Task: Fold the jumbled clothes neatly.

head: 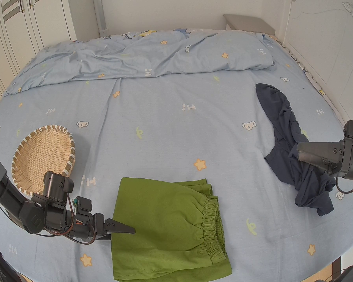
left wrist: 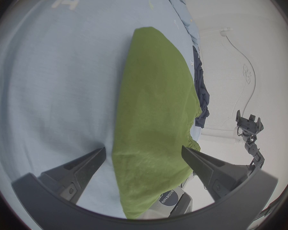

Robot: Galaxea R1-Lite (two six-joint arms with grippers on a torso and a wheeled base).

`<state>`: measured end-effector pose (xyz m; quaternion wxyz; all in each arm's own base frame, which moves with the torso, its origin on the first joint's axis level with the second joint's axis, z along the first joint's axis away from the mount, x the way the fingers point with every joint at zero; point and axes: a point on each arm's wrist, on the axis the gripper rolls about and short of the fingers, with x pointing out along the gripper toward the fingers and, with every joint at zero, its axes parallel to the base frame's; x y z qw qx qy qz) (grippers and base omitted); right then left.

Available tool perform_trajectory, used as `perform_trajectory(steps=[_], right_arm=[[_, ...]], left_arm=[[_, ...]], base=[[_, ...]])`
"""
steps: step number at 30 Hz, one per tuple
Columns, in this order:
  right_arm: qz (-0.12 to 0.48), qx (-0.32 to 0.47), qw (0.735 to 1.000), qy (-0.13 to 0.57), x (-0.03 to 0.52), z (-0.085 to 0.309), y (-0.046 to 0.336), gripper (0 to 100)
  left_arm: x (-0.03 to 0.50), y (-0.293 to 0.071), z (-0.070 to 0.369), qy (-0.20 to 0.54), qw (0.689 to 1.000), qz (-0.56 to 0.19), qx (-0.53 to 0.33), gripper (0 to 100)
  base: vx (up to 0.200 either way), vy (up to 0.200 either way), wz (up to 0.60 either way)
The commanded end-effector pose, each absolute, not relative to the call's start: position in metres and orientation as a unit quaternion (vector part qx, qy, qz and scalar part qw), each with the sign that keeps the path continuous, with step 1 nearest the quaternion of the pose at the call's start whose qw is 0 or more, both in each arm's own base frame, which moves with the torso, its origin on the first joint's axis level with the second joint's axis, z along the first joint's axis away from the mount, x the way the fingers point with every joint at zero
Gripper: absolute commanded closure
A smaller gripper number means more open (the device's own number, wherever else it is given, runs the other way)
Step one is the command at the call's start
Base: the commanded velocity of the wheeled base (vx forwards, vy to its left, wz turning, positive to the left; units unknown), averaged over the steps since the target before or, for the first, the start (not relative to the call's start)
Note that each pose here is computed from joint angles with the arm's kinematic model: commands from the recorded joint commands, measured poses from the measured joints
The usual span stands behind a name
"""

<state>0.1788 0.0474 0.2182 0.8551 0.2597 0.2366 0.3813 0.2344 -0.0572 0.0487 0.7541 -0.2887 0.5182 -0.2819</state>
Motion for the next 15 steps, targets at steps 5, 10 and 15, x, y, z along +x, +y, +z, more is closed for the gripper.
perform_trajectory(steps=[5, 10, 15], right_arm=[[0.384, 0.259, 0.852, 0.242, 0.179, 0.215, 0.050, 0], [0.385, 0.258, 0.852, 0.243, 0.179, 0.215, 0.050, 0], [0.385, 0.258, 0.852, 0.243, 0.179, 0.215, 0.050, 0]], left_arm=[[0.236, -0.072, 0.041, 0.530, 0.741, -0.300, -0.283, 0], [0.239, -0.089, 0.040, 0.518, 0.736, -0.316, -0.300, 0], [0.239, -0.102, 0.035, 0.506, 0.736, -0.331, -0.305, 0]], base=[[0.000, 0.000, 0.00], [0.000, 0.000, 0.00], [0.000, 0.000, 0.00]])
